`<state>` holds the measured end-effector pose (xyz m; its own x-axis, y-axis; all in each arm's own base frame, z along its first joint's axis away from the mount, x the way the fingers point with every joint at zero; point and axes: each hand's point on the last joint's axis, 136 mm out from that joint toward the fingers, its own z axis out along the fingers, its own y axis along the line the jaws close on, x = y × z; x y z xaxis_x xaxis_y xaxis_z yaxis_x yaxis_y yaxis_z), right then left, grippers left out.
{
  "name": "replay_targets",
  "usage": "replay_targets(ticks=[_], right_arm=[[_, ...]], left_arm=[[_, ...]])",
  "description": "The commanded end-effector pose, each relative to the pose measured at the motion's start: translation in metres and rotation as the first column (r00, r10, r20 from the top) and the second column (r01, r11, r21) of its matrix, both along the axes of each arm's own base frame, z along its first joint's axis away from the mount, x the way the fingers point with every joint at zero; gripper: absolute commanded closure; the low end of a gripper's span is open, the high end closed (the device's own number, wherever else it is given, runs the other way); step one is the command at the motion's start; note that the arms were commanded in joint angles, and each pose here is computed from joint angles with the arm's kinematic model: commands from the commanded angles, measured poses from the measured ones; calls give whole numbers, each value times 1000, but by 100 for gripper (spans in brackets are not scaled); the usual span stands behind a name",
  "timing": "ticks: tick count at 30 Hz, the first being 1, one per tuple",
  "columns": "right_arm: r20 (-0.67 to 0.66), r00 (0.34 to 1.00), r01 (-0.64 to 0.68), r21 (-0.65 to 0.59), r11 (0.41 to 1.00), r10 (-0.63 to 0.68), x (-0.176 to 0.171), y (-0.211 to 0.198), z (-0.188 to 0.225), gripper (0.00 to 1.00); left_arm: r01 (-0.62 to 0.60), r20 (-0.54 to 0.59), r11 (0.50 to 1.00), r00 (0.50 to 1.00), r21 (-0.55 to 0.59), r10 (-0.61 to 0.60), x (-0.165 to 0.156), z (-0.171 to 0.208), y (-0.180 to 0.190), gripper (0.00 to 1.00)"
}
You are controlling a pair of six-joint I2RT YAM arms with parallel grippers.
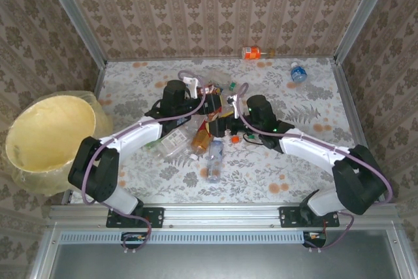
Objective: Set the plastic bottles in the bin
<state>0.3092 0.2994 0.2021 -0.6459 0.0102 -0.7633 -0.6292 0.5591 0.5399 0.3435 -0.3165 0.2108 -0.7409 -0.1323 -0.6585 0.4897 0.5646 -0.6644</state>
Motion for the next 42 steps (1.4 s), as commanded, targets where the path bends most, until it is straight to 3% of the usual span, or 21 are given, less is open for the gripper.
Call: replay_targets(ticks=[1,4,6,9,13,20,23,27,29,34,37,42], right_arm=[[104,993,53,-20,998,-50,-1,-18,26,0],[161,977,154,-55,987,-143,5,-36,35,0],[202,942,286,-66,956,-268,16,-57,39,0],[236,869,458,-51,888,-435,30,-88,43,0],[212,780,605,-15,796,-588,43,-123,41,0],[129,684,720,41,693,-718,55,-164,31,0],[144,675,725,48,687,-723,57,-169,33,0],[172,681,718,33,695,-712,61,-169,36,0],[179,683,716,28,698,-708,63,-169,37,0],[179,689,708,39,705,-702,66,-166,41,0],[172,689,709,41,704,-704,65,-166,41,0],[168,696,705,25,709,-698,64,-166,40,0]], left_arm=[[-79,87,995,994,59,74,9,25,17,40],[-133,101,987,987,95,123,13,26,30,41],[-207,112,962,976,181,189,18,26,49,41],[-330,188,883,941,332,281,24,35,83,42],[-471,332,768,876,434,349,22,69,126,42],[-694,540,454,720,559,435,-2,135,216,40],[-743,604,311,666,593,438,-18,163,250,40],[-801,700,60,555,596,449,-38,197,298,40],[-806,714,-2,522,591,466,-44,204,317,39],[-787,655,-82,446,612,611,-61,195,375,39],[-799,625,-115,363,591,691,-76,188,405,39],[-849,496,-8,301,528,814,-85,157,426,39]])
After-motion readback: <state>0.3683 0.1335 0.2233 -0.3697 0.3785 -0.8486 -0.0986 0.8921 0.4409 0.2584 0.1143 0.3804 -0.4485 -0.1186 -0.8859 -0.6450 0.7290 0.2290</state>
